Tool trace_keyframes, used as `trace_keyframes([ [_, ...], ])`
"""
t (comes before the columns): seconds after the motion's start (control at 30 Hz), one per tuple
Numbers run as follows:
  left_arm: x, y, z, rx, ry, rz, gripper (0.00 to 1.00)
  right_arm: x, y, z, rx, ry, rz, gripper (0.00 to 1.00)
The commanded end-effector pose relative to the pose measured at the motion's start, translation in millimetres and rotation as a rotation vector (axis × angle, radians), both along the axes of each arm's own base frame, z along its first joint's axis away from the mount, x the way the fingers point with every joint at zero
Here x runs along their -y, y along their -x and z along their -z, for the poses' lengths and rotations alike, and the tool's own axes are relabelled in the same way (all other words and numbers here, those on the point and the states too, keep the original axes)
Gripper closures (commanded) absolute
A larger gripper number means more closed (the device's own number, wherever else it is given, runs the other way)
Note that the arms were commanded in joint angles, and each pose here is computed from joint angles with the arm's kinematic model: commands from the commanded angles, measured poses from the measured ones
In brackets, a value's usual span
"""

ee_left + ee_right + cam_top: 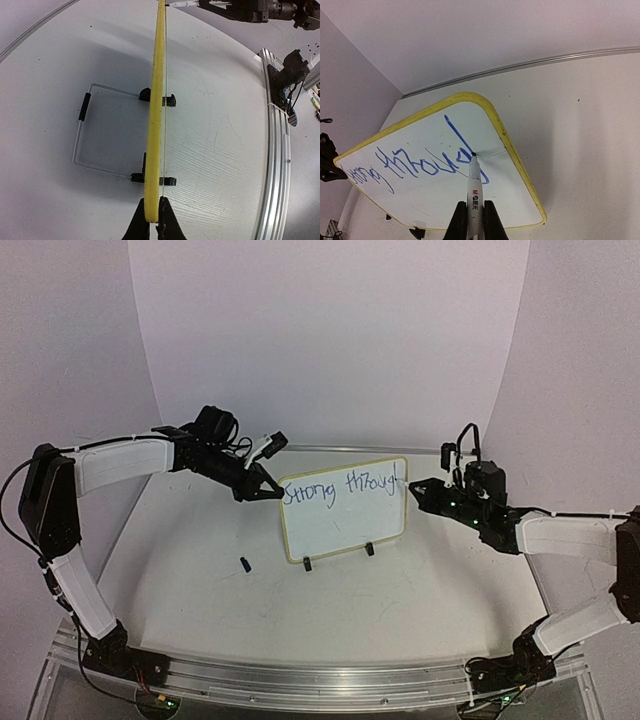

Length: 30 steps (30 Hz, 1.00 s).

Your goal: Write a sentence on the whiteboard

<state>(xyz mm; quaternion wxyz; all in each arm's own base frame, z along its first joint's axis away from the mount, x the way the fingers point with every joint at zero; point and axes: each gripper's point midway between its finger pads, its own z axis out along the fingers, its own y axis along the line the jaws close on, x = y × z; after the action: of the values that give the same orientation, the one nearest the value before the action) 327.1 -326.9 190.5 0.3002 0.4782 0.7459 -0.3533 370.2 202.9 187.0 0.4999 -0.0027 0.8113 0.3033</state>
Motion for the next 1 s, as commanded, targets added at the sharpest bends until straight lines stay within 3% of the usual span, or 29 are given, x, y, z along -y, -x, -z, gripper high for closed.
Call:
trace_keyframes([
  [0.0, -8, 2, 27, -0.013, -0.112, -0.008, 1.0, 5, -4, 3, 0.0, -0.003, 0.033, 1.0],
  [0.47, -8, 3, 26, -0.009, -0.112, -0.008, 1.0, 6, -10, -36, 0.091, -0.063, 0.059, 1.0],
  [0.97, -8, 2, 26, -0.008, -0.112, -0.008, 1.0, 17, -11, -25, 0.084, -0.045, 0.119, 1.0],
])
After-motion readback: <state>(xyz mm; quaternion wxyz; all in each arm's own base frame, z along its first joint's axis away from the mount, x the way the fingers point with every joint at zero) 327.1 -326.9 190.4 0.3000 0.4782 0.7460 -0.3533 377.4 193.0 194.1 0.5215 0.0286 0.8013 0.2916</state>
